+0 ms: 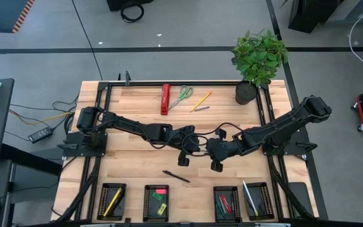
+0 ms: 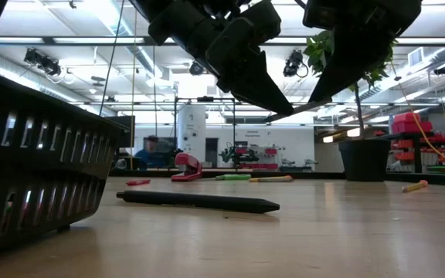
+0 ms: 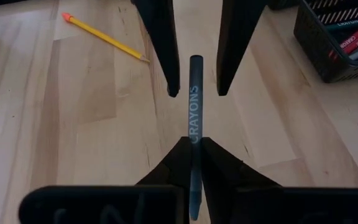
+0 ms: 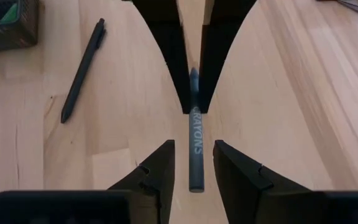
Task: Sort crayons/erasers/pens/pencils in bins
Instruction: Put the left gray crayon into the middle right black bin
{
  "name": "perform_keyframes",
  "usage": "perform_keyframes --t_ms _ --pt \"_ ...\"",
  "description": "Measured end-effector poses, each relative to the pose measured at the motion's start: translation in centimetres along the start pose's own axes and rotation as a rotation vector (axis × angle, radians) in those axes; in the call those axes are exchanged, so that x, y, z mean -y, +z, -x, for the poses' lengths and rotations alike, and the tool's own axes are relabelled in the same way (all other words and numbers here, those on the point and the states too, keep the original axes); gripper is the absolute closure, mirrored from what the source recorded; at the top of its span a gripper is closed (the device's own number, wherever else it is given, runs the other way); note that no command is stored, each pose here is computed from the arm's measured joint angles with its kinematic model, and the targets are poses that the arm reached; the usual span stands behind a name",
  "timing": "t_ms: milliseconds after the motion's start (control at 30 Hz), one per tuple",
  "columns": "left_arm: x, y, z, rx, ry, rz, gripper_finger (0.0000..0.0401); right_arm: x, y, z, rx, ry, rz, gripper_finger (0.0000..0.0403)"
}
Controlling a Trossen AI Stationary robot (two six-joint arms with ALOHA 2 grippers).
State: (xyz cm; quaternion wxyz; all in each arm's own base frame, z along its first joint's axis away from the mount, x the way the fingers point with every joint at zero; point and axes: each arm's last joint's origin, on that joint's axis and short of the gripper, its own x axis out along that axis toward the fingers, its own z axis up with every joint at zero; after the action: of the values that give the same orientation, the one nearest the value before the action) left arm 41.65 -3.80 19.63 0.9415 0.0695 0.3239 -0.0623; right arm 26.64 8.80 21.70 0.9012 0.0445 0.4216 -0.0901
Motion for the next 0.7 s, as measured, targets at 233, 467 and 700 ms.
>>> perform_keyframes --t_ms 233,467,700 --pt "0.00 0.00 0.00 0.000 0.000 0.001 0.0366 -0.01 -0.03 0.00 -0.003 0.002 0.011 0.0287" --pt "0.00 0.02 0.00 0.003 0.000 0.001 0.0369 -0.03 -0.04 0.00 -0.007 0.010 0.011 0.0288" --pt "0.26 0.29 0.14 0.021 -0.003 -0.001 0.0370 -0.07 -0.06 0.00 -0.014 0.026 0.014 0.0310"
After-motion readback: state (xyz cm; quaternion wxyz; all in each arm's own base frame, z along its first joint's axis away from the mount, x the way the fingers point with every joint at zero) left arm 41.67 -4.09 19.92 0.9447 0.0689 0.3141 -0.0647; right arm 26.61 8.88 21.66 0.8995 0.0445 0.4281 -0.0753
